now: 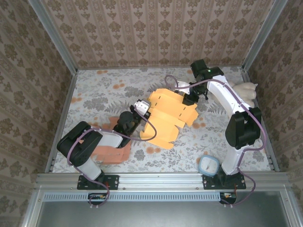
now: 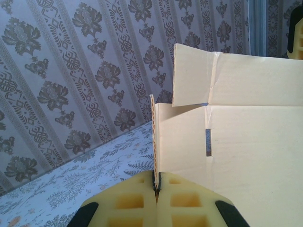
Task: Fold the paper box
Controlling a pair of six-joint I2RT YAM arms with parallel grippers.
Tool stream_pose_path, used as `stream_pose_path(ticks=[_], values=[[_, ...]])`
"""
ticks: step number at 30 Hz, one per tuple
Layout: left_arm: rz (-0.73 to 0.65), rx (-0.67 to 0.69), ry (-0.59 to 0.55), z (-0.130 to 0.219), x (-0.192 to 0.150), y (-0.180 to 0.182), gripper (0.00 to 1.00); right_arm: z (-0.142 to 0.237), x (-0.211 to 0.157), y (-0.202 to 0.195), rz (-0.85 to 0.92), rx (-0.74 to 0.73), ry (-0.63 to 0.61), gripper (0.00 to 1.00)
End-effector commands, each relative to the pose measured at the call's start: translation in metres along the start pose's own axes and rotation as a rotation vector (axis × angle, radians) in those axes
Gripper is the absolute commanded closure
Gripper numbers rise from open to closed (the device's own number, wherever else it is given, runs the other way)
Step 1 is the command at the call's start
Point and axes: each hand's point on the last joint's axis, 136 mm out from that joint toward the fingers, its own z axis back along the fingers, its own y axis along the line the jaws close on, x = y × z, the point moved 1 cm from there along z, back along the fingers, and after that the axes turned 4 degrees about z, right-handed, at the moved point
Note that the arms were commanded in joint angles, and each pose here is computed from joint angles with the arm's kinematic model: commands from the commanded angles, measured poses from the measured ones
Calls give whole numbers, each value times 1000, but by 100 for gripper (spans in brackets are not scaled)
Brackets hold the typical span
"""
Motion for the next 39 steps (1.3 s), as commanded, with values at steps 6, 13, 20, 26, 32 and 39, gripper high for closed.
stream_pose_path(ticks=[6, 13, 20, 26, 32, 39], values=[[0, 8, -61, 1, 16, 0, 100, -8, -1, 7, -15, 53, -27, 77], [9, 5, -64, 1, 17, -1, 100, -8, 0, 8, -13, 59, -33, 86], [31, 14, -68, 0, 19, 0, 100, -6, -1, 9, -11, 56, -24, 100], [130, 134, -67, 6, 21, 22, 73, 1, -6, -6, -33, -27, 27, 100], [327, 159, -113, 33, 35, 28, 53, 10, -14, -22, -90, -124, 99, 100], [567, -10, -16, 58, 66, 10, 54, 19, -21, -28, -152, -187, 143, 100]])
